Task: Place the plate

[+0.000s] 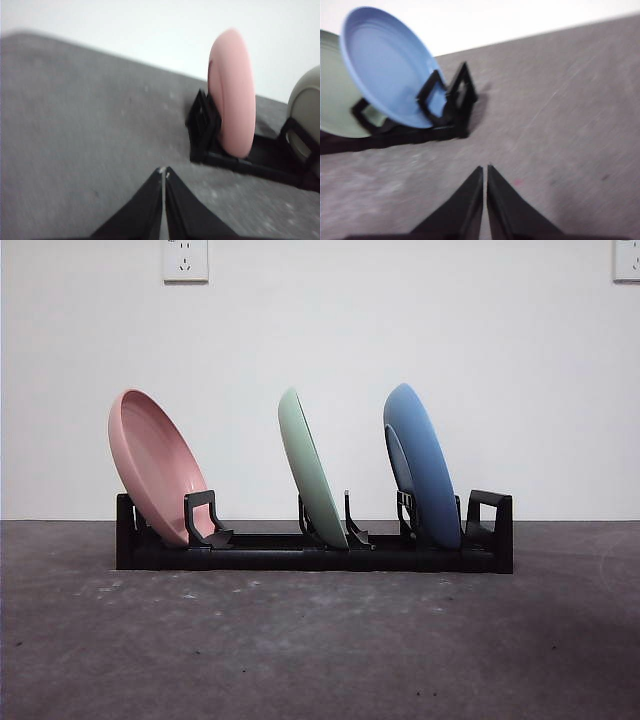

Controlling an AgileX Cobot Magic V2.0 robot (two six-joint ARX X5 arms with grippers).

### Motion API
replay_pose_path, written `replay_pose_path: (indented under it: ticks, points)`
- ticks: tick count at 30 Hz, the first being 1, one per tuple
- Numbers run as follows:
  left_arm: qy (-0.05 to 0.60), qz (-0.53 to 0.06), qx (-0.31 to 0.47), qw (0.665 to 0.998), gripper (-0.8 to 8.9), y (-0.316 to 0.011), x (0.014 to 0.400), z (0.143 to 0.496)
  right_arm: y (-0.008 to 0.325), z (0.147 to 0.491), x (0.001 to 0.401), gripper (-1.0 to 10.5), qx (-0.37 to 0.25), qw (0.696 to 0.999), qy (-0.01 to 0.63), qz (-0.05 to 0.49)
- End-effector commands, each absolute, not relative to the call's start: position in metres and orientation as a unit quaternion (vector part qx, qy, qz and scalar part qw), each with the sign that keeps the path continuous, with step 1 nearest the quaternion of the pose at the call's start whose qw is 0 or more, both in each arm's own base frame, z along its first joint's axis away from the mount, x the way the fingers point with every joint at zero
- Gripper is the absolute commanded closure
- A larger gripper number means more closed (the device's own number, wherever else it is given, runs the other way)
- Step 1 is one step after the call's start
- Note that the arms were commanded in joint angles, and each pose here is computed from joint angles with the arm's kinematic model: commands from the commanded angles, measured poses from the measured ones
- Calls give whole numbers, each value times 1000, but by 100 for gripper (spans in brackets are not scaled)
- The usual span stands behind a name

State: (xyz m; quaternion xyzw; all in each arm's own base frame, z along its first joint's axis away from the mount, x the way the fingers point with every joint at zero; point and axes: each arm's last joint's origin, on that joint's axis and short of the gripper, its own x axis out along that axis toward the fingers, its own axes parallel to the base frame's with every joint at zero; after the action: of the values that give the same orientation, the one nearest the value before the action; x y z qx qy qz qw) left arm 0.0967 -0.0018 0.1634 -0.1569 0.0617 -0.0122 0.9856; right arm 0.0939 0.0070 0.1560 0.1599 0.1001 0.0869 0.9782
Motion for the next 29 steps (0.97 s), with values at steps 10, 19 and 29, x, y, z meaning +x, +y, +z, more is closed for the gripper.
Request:
replay_pose_path:
  ticks: [10,19,29]
  points:
    - [99,-79,-216,968,804,-9,103,236,14,250,79,935,233,955,94,160]
    - [168,-163,-209,949,804,-21,121,295,17,313,81,935,202,945,147,210]
    - [245,-247,-154,925,804,-36,141,333,24,353,105,935,114,925,207,296]
